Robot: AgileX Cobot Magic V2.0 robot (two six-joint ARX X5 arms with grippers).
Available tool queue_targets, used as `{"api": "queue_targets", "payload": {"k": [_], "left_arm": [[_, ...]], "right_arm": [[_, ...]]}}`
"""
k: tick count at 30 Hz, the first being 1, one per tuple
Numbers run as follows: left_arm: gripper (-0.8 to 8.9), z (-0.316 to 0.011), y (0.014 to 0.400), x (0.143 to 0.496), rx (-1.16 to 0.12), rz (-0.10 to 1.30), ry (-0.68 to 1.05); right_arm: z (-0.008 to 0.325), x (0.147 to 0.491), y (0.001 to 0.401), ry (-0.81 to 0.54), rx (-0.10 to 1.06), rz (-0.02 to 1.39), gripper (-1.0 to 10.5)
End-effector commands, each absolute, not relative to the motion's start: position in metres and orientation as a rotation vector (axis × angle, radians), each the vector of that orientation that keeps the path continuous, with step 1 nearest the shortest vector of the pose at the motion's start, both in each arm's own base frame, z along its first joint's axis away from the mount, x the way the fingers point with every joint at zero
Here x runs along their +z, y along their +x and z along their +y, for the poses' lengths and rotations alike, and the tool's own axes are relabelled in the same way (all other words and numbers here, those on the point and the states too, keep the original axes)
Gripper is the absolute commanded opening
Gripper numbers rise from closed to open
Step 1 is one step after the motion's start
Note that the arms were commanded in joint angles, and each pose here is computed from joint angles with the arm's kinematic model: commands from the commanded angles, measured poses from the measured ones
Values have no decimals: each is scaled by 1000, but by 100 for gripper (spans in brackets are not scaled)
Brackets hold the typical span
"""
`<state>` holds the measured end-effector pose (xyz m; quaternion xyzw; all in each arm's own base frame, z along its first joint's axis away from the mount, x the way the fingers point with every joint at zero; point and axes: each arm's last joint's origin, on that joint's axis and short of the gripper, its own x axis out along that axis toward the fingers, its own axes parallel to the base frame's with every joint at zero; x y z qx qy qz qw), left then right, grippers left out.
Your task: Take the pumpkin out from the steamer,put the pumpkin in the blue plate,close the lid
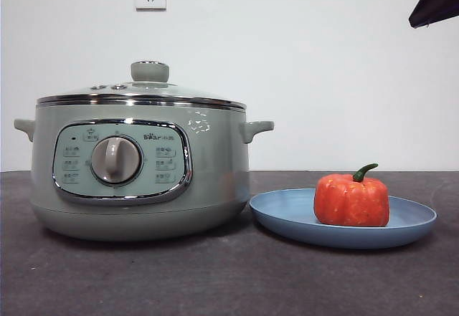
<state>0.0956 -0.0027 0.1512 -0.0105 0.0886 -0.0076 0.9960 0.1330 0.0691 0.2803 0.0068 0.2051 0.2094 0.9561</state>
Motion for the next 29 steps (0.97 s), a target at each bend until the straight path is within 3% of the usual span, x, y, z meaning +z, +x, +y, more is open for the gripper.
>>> {"api": "queue_targets", "payload": {"k": [1,26,29], "left_arm": [[-3,-3,96,146,-35,190,-51],[-3,-3,96,146,-29,191,-50],[-3,-3,96,146,-29,191,-50]], "right_arm": [[69,279,133,22,420,416,1],[69,279,132,20,424,423,1],[60,281,126,-50,386,376,1]]}}
